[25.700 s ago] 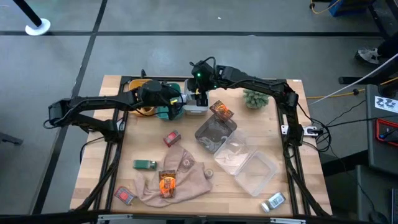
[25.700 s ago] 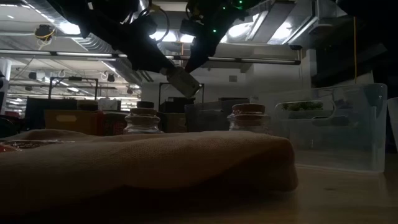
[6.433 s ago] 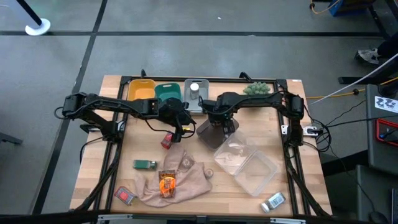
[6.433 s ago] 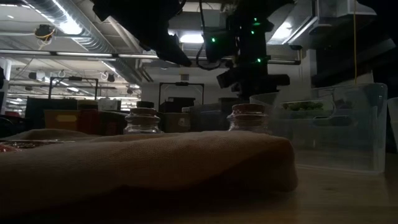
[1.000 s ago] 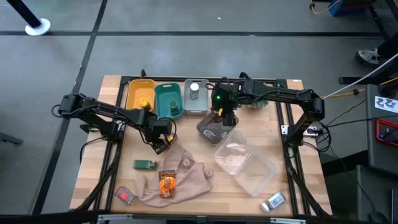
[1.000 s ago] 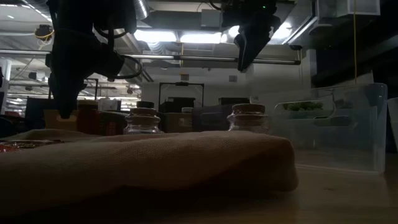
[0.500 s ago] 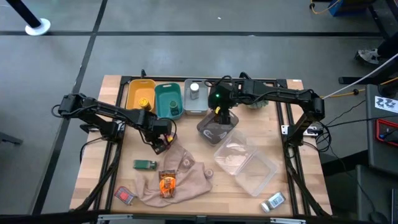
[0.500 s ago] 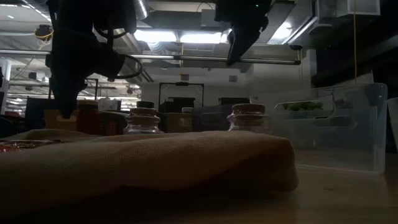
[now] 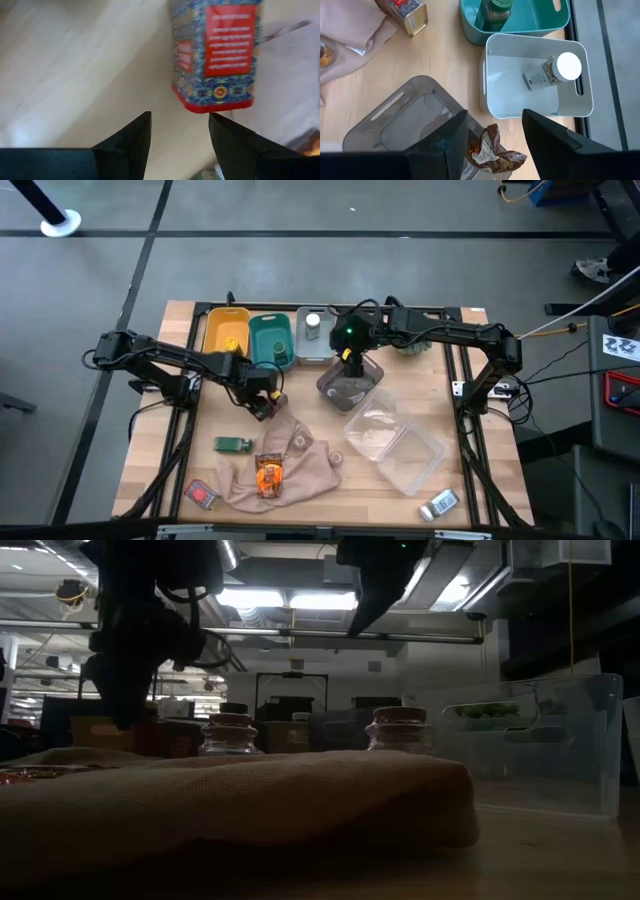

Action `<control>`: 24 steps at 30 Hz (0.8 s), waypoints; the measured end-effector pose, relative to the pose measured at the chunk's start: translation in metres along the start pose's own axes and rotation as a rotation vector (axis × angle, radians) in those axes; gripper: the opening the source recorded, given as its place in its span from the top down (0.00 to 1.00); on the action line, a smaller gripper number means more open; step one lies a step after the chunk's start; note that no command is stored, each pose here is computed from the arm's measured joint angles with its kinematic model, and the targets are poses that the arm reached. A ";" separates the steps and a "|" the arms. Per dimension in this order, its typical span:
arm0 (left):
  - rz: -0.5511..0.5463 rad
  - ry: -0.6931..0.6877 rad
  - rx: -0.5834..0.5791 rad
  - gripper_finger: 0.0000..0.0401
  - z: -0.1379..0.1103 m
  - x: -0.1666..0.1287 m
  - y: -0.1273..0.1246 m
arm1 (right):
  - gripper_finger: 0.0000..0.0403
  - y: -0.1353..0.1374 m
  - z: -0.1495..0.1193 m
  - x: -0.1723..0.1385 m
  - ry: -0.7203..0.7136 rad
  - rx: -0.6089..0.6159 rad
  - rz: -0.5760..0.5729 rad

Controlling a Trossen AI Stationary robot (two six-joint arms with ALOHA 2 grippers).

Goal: Sort spices by type
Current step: Put the top red seasoning can into the left transparent bin

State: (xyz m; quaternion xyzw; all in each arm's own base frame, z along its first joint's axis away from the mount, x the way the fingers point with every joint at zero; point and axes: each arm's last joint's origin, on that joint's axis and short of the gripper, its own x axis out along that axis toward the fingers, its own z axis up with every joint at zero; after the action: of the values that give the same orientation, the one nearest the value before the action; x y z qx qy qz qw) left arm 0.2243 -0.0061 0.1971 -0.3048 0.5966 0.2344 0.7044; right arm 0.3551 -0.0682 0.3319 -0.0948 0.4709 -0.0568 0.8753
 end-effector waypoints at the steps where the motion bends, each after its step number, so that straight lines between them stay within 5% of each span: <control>1: -0.010 -0.005 0.000 0.55 0.001 0.000 -0.001 | 0.54 0.000 0.000 0.000 -0.004 0.000 -0.001; 17: -0.102 -0.019 0.001 0.53 -0.002 -0.004 -0.010 | 0.54 -0.001 0.003 0.000 -0.032 0.003 -0.009; 24: -0.083 -0.003 -0.004 0.29 -0.005 -0.004 -0.009 | 0.54 -0.001 0.003 0.000 -0.033 0.003 -0.009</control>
State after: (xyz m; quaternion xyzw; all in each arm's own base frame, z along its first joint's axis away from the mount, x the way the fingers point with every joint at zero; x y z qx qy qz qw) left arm 0.2267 -0.0157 0.2017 -0.3305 0.5821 0.2067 0.7136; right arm 0.3577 -0.0687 0.3338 -0.0965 0.4561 -0.0599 0.8827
